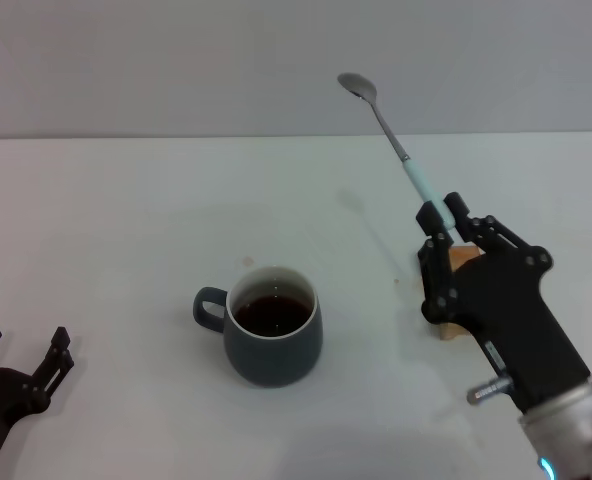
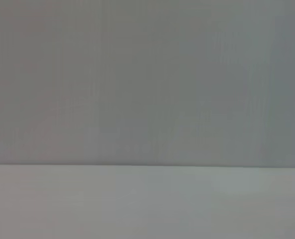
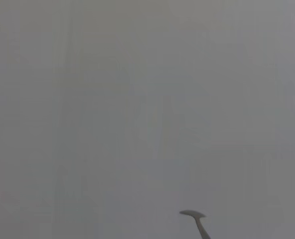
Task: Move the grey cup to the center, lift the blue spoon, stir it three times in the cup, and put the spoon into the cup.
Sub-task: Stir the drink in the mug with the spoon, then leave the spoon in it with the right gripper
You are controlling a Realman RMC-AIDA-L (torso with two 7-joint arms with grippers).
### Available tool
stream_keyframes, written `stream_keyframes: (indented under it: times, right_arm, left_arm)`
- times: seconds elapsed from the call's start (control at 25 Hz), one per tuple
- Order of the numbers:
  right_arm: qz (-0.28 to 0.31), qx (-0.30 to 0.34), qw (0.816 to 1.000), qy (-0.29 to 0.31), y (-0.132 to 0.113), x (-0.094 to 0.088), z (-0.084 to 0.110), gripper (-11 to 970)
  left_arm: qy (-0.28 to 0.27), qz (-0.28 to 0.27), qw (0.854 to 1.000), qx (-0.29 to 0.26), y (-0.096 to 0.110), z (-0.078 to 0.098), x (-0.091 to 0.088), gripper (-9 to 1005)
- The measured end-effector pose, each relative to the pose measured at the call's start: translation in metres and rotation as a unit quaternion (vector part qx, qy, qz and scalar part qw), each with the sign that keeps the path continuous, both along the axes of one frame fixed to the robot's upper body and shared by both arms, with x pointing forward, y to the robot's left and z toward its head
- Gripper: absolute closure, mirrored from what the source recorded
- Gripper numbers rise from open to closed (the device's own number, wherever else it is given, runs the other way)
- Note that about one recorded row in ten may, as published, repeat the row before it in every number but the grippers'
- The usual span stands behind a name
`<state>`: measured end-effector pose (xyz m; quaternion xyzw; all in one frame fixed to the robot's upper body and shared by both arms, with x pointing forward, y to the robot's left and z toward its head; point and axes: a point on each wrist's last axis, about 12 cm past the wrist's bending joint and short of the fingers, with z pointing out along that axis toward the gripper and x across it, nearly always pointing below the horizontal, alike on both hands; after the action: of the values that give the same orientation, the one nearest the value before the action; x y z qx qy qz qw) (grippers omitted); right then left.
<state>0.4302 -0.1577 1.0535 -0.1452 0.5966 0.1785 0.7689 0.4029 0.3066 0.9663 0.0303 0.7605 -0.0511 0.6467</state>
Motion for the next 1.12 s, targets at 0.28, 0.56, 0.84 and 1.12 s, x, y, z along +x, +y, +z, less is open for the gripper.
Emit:
stream_keyframes:
  times: [0.28,0.56,0.84,1.12]
  right_arm:
    - [0.036,0.002,0.990,0.133,0.000,0.026,0.031,793]
    - [0.103,-0.069,0.955,0.271,0.007,0.053,0.072,793]
    - [0.103,-0.175,0.929,0.308,0.017,0.056,0.106,794]
    - [0.097,-0.226,0.919,0.308,0.018,0.052,0.145,793]
  left_arm:
    - [0.003,0.000,1.000,0.000,-0.001,-0.001,0.001,132]
    - [0.003,-0.001,1.000,0.000,-0.001,-0.001,0.001,133]
    - [0.001,-0.003,1.000,0.002,-0.001,0.000,0.005,132]
    - [0.000,-0.004,1.000,0.001,-0.001,0.001,0.006,132]
